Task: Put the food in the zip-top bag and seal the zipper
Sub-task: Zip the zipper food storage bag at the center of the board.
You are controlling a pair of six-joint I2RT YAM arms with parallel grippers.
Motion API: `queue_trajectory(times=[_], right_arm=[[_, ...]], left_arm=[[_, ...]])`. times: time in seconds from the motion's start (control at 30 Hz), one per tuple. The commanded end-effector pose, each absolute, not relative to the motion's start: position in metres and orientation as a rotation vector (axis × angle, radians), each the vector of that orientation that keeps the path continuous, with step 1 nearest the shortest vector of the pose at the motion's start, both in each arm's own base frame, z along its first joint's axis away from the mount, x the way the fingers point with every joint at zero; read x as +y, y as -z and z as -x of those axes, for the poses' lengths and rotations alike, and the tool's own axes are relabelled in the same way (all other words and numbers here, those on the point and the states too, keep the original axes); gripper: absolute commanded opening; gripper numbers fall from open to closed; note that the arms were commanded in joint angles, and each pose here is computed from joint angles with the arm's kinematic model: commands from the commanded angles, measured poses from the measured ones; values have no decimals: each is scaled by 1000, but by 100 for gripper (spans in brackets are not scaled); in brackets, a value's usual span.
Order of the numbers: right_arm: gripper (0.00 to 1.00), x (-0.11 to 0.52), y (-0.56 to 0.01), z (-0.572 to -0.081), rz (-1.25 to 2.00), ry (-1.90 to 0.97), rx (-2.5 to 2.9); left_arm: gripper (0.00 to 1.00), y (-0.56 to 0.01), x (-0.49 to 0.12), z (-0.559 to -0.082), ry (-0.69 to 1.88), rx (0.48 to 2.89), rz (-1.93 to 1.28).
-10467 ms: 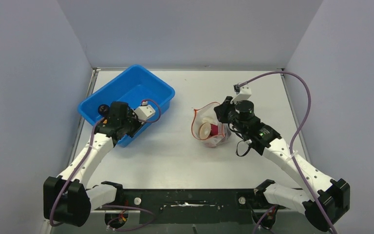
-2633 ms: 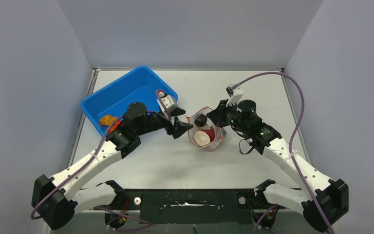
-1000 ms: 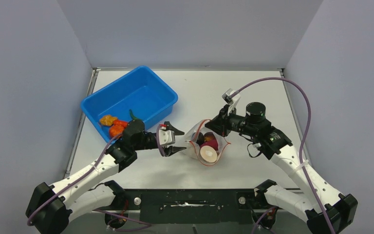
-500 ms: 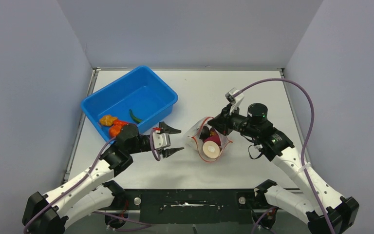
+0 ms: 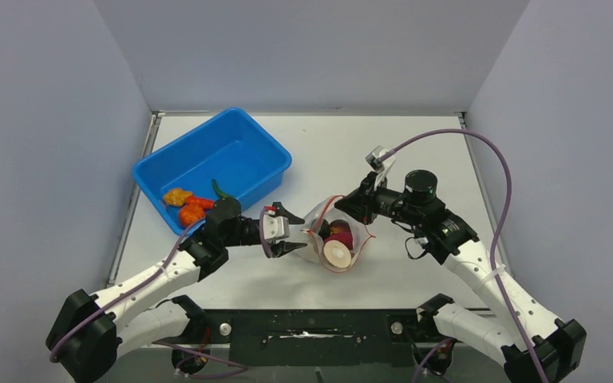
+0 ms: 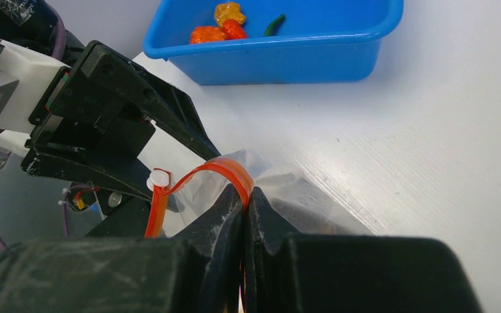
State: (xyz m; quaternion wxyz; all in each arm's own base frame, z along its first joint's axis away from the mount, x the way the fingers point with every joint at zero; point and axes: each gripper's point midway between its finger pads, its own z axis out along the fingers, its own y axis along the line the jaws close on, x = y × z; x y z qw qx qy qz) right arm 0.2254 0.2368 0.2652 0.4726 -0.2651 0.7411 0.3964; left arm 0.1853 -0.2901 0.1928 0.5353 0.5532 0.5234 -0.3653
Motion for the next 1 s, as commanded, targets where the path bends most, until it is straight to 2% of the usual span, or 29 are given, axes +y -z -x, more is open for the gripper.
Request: queue_trajectory(times=[0.0,0.1,0.5,0.63,0.77,0.8,0.87,0.97], right_arm=[[1,246,-293,-227,662,-1037,1689],[1,249,-293,-226,657,-1056,1689],[1,252,-294,-226,634,-1096,1689],[1,252,-293,-227,630,-1094,1696],[2,251,-291,-227,625,-1090,1703],[4,250,-290,-228,623,-1080,1706],[15,246,-285,-231,613,-1038,1731],[44,232,-277,-244,566,-901,1784]], left_arm=[[54,-233,-302,-185,906,1097,-1274],[54,-234,-302,-182,928,1088,-1257],[43,-225,-304,-177,967,1082,-1263],[32,-224,-304,-175,975,1076,-1273],[7,-229,-305,-174,982,1062,-1277],[1,-231,-304,-174,980,1057,-1277],[0,-232,-304,-173,976,1057,-1276],[0,-233,-302,-173,974,1064,-1277]])
